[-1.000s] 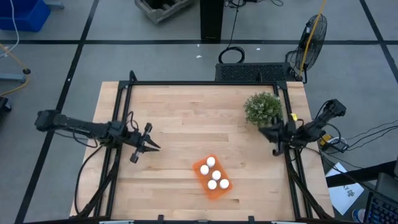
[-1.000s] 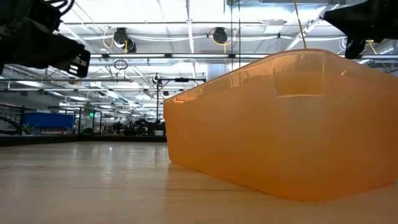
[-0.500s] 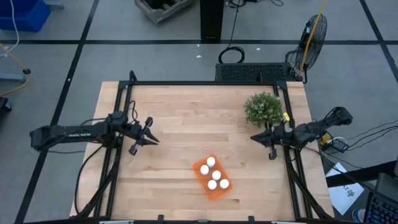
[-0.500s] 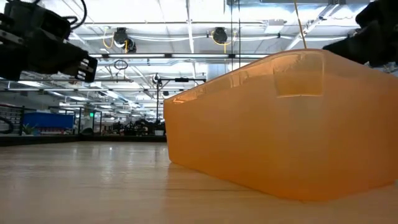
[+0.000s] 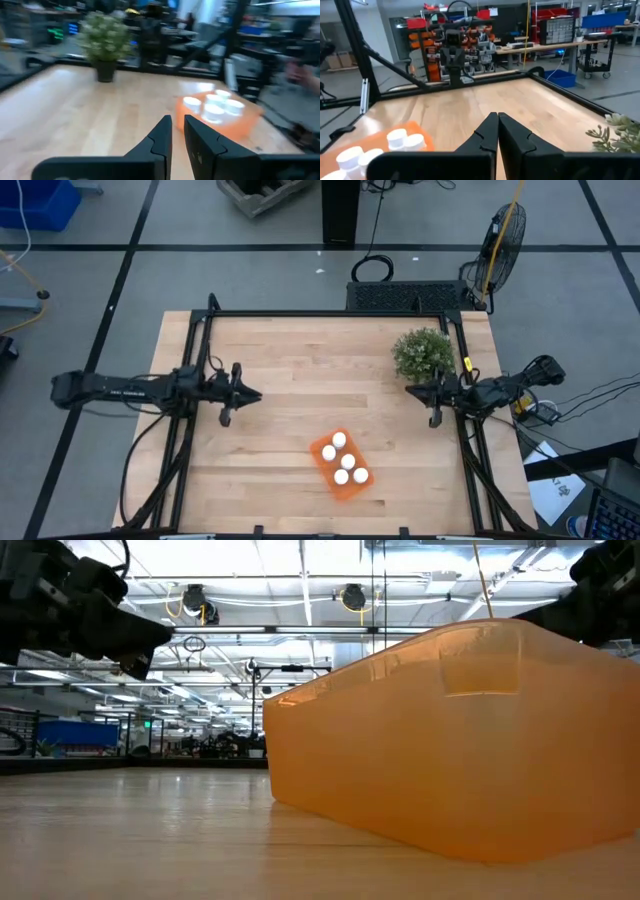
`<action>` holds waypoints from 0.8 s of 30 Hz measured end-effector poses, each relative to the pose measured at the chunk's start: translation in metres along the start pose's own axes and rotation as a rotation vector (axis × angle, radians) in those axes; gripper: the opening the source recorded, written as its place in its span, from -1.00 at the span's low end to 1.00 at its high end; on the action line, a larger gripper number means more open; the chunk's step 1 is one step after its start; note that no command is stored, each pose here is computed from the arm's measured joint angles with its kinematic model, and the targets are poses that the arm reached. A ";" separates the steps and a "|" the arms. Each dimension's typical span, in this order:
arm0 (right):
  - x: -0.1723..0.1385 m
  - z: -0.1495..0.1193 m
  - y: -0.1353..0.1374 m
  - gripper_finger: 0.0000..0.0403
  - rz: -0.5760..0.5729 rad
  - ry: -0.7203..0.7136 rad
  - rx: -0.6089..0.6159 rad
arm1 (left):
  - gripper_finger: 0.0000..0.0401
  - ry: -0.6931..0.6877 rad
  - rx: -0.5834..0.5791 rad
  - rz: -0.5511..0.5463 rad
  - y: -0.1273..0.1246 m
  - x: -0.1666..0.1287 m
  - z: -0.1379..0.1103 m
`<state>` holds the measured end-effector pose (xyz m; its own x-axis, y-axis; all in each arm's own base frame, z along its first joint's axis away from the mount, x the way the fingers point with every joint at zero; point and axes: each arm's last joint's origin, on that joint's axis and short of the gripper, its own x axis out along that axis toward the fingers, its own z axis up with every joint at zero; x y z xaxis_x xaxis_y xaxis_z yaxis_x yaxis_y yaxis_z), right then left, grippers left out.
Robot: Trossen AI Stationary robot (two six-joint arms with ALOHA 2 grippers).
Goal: Pick and place pill bottles into a basket
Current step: Return to Home Position
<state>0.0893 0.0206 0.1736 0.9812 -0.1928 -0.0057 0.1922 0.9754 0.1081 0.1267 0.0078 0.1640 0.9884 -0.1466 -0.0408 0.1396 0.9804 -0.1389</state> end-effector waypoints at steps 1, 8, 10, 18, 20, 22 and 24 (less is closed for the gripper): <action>0.000 -0.001 0.000 -0.98 -0.001 0.001 0.005 | -0.72 -0.003 0.003 0.032 -0.003 0.001 0.000; -0.002 0.003 -0.001 -0.98 -0.003 0.030 -0.037 | -0.72 0.042 0.046 0.101 -0.019 0.002 -0.007; -0.004 0.010 -0.001 -0.98 0.007 0.036 -0.023 | -0.72 0.016 0.052 0.090 -0.020 0.001 -0.005; -0.008 0.023 -0.001 -0.98 0.053 0.030 -0.004 | -0.72 0.034 0.030 0.172 -0.015 -0.015 -0.007; -0.008 0.020 -0.002 -0.98 0.045 0.059 -0.024 | -0.72 0.013 0.035 0.183 -0.015 -0.019 -0.006; -0.008 0.018 -0.002 -0.98 0.042 0.079 -0.030 | -0.72 -0.016 0.054 0.168 -0.015 -0.025 -0.001; -0.008 0.016 -0.002 -0.98 0.038 0.099 -0.029 | -0.72 -0.025 0.064 0.141 -0.017 -0.030 0.004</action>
<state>0.0805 0.0182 0.1889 0.9843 -0.1453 -0.1005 0.1537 0.9848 0.0814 0.0950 -0.0038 0.1716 0.9995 -0.0041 -0.0309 0.0020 0.9975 -0.0702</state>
